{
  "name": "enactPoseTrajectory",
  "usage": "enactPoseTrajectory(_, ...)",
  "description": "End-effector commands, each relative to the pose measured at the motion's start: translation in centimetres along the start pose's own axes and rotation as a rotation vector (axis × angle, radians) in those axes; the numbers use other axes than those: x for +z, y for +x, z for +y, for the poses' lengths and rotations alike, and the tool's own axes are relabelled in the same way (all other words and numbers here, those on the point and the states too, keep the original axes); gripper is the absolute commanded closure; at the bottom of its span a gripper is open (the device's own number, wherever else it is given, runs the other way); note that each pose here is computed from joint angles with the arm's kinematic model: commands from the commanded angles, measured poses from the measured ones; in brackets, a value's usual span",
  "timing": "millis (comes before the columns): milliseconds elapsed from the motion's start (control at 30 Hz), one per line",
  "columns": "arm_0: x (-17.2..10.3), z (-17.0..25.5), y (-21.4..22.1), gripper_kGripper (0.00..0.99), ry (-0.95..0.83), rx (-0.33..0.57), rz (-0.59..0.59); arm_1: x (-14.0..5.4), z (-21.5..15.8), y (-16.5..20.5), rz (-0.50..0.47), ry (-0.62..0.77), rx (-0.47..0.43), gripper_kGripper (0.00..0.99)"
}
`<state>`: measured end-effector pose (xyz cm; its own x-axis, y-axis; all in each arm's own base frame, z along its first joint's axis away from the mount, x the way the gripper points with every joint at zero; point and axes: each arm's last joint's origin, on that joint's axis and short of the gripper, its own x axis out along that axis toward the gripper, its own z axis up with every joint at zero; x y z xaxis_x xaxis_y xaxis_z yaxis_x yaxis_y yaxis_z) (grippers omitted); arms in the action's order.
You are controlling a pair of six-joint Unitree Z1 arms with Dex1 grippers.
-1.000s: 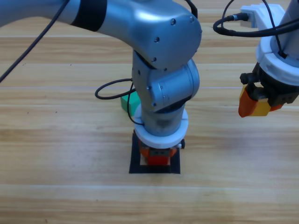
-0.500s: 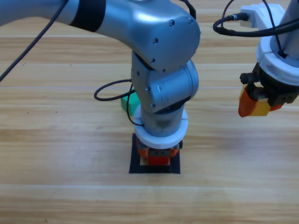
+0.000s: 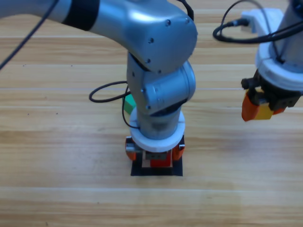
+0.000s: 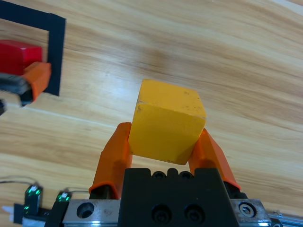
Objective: Stack the blocks in the rectangular block: red at the bottom, yellow in the middle, green on top
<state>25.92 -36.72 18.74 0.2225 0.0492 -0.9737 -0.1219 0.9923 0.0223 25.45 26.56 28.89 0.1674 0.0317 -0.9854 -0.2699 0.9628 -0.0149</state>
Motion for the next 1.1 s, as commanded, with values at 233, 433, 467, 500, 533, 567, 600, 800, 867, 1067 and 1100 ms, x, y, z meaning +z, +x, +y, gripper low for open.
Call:
enactPoseTrajectory(233, 0.0, 5.4, -14.8, 0.042, 0.039, -0.245, -0.198, 1.3, -0.5, 2.3, 0.027, 0.037, -0.08, 0.821)
enactPoseTrajectory(433, -0.2, 14.4, -22.4, 0.042, 0.102, -0.349, -0.341, 1.7, 1.3, 3.1, 0.057, 0.124, -0.027, 0.821)
enactPoseTrajectory(467, 0.0, 15.8, -23.0, 0.042, 0.121, -0.358, -0.354, 1.6, 1.9, 3.2, 0.059, 0.132, -0.021, 0.821)
enactPoseTrajectory(500, 0.4, 17.2, -23.7, 0.042, 0.165, -0.371, -0.367, 1.6, 2.7, 3.4, 0.059, 0.141, -0.019, 0.82)
enactPoseTrajectory(533, 0.8, 18.4, -24.0, 0.044, 0.211, -0.38, -0.373, 1.5, 3.4, 3.4, 0.06, 0.145, -0.011, 0.82)
enactPoseTrajectory(567, 1.0, 19.4, -24.1, 0.044, 0.252, -0.382, -0.377, 1.5, 4.2, 3.6, 0.061, 0.148, -0.004, 0.82)
enactPoseTrajectory(600, 1.1, 20.2, -24.2, 0.044, 0.281, -0.375, -0.39, 1.5, 5.0, 3.7, 0.061, 0.152, 0.004, 0.82)
enactPoseTrajectory(800, 1.1, 23.2, -23.1, 0.008, 0.347, -0.31, -0.413, 1.6, 9.2, 4.7, 0.067, 0.143, 0.047, 0.82)
enactPoseTrajectory(867, 0.7, 23.9, -22.6, 0.0, 0.378, -0.308, -0.417, 1.7, 10.5, 5.2, 0.069, 0.125, 0.056, 0.82)
enactPoseTrajectory(1067, 0.8, 25.0, -22.2, 0.0, 0.378, -0.334, -0.365, 2.6, 13.9, 7.1, 0.095, 0.093, 0.036, 0.818)
enactPoseTrajectory(1100, 0.8, 25.2, -22.2, 0.0, 0.378, -0.339, -0.36, 2.6, 14.1, 7.3, 0.096, 0.09, 0.037, 0.818)
